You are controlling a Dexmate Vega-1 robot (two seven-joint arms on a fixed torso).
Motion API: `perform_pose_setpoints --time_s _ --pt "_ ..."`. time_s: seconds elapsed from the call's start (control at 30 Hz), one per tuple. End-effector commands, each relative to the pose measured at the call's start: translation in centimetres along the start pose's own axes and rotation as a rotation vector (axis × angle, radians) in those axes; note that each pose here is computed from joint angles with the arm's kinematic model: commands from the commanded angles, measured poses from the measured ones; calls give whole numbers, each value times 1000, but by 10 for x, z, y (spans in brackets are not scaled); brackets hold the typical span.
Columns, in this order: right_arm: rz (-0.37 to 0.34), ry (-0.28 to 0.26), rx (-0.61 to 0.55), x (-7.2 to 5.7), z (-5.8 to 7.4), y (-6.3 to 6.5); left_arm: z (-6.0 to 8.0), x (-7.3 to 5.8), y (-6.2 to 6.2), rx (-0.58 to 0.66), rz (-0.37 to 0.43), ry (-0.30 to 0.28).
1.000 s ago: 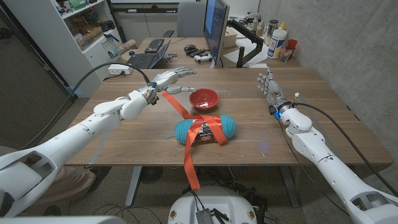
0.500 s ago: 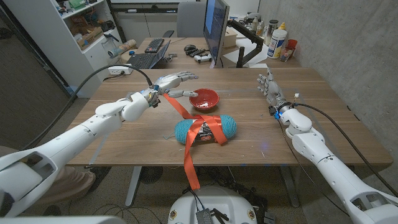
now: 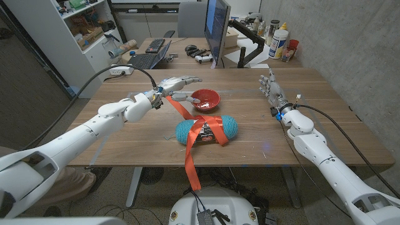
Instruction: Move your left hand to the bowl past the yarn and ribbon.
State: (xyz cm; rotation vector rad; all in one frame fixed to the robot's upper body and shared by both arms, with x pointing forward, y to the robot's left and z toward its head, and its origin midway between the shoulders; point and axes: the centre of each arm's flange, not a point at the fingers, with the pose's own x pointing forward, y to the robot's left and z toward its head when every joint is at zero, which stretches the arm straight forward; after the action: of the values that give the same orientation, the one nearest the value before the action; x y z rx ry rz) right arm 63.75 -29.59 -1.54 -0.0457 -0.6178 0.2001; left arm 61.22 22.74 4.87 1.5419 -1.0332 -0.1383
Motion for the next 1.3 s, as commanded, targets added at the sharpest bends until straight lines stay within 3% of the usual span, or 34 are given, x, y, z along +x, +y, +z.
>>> perform_pose_setpoints --time_s 0.03,0.87,1.3 --pt "1 5 6 -1 -4 -1 2 1 -5 -24 6 -1" --pt "-3 -3 -3 -6 -3 -5 5 6 -16 -35 -19 26" --pt "8 0 -2 -6 -5 -5 4 3 -28 -59 -31 48"
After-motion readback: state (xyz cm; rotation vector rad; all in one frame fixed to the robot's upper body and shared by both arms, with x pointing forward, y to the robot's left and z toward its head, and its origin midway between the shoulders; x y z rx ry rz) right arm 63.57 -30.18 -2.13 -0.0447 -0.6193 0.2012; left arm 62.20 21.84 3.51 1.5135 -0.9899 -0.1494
